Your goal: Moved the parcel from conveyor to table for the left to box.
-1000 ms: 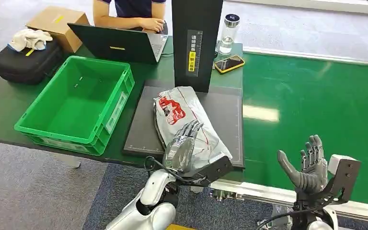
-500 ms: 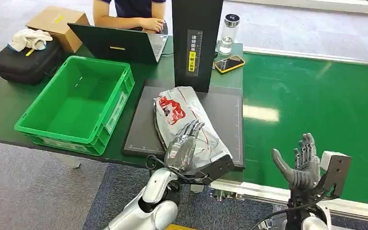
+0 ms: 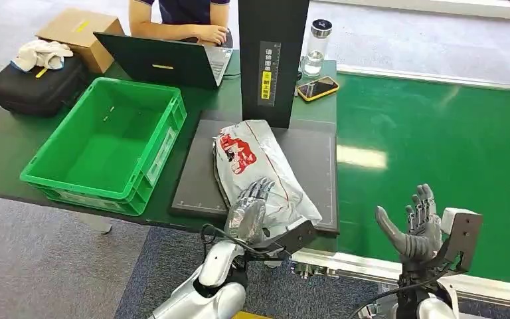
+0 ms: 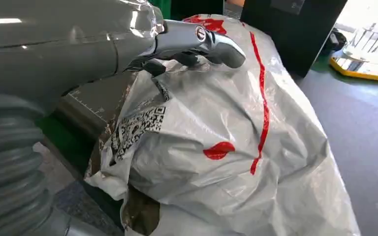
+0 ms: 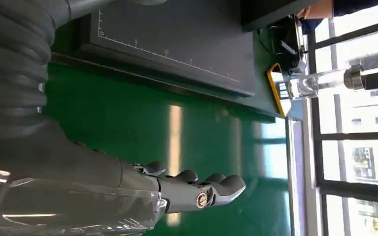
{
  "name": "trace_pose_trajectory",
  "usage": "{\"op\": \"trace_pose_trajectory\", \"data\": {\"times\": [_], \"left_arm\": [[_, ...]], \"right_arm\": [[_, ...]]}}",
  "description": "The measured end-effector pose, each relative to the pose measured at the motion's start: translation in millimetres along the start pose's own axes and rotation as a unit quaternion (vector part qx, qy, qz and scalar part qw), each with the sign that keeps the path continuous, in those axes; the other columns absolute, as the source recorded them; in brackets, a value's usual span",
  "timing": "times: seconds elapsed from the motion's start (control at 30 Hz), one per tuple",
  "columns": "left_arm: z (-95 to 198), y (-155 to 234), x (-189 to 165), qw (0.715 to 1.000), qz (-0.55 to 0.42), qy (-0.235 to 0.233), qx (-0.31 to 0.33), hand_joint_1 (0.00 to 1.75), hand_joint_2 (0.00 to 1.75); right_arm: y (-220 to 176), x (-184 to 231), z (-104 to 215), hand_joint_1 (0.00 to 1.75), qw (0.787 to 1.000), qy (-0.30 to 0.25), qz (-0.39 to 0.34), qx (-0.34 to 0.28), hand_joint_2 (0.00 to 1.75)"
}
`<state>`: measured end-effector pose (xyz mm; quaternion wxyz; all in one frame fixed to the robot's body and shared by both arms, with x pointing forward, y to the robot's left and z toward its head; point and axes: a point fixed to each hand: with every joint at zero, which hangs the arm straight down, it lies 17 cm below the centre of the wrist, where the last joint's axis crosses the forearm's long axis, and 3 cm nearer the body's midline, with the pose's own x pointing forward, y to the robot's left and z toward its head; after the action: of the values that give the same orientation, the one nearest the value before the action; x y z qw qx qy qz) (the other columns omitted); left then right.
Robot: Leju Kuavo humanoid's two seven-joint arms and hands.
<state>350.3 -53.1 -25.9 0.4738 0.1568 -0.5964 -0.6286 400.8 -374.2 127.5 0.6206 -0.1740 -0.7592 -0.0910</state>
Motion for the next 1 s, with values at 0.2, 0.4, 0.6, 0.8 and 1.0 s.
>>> {"op": "trace_pose_trajectory", "data": {"times": [0.2,0.4,0.6,0.8,1.0], "left_arm": [[2.4,-8.7,-5.7,1.0,-0.002,0.006,-0.011,0.0,1.75],[5.2,-19.5,-11.3,1.0,-0.013,0.009,-0.023,0.0,1.75],[7.1,-25.9,-15.1,0.999,-0.018,0.011,-0.03,1.75,1.75],[7.4,-28.0,-16.7,0.999,-0.023,0.01,-0.034,1.75,1.75],[5.7,-26.0,-17.0,0.999,-0.025,0.009,-0.034,1.75,1.75]], "right_arm": [[-1.0,-1.6,-0.3,0.0,1.0,0.001,0.002,0.0,1.75],[-3.7,-3.6,1.3,0.0,1.0,0.004,0.002,-0.005,1.75],[-5.0,-5.7,3.8,0.0,1.0,0.006,0.002,-0.006,1.75],[-5.3,-6.6,4.9,0.0,1.0,0.008,0.003,-0.006,1.75],[-5.3,-6.9,5.1,0.0,1.0,0.008,0.003,-0.006,1.75]]}}
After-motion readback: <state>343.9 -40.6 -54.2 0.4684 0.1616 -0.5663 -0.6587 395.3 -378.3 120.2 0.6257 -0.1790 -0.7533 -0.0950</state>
